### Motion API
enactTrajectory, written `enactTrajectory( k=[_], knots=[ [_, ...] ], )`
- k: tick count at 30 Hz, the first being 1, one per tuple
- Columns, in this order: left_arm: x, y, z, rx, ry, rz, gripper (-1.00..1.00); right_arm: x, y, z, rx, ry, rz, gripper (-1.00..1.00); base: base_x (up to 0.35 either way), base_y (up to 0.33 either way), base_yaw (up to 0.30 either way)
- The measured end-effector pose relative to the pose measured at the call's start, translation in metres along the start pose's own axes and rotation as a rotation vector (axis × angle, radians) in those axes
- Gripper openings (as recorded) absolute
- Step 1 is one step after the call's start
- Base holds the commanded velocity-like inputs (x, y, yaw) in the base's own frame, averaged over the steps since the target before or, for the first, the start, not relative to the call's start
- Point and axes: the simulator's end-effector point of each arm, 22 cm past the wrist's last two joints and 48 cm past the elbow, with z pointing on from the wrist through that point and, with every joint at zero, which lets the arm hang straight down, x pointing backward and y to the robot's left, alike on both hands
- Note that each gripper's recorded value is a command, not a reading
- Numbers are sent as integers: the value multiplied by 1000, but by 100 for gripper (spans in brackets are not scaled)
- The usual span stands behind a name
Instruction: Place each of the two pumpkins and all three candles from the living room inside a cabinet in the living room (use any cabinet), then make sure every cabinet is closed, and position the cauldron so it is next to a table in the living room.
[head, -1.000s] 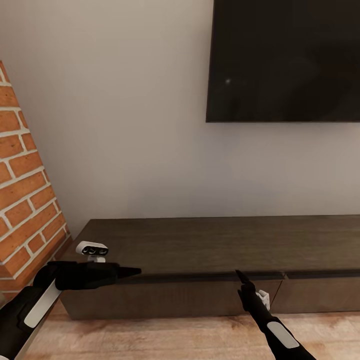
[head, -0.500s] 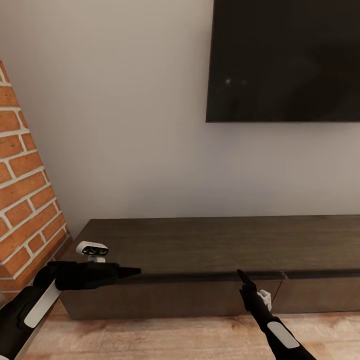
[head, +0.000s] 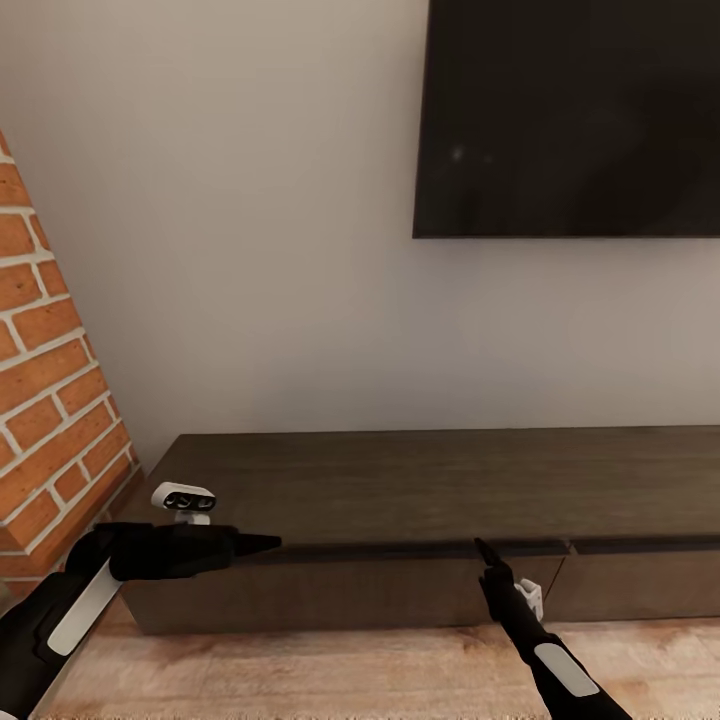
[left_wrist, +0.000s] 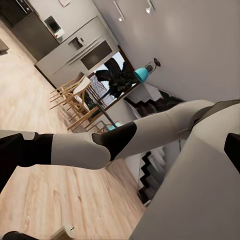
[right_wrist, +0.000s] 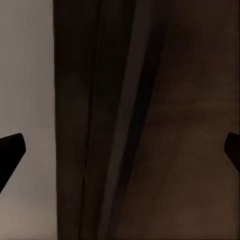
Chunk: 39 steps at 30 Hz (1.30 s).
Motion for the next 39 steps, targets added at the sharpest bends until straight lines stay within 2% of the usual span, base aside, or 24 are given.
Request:
enactTrajectory(
  k=[8,18,24,30,39],
  knots=[
    [2,14,-4,-2,-10,-31,100,3,-18,1,28,5,5,100,0,0,0],
    [2,14,-4,-2,-10,-30,100,3,-8,1,-15,7,3,100,0,0,0],
    [2,14,-4,-2,-10,-31,100,4,12,0,-105,15,2,100,0,0,0],
    [4,24,-7,-3,-17,-54,100,8,10,0,-137,24,0,100,0,0,0],
    [6,40,-13,-6,-28,-89,100,11,-8,1,-118,32,3,100,0,0,0]
  ],
)
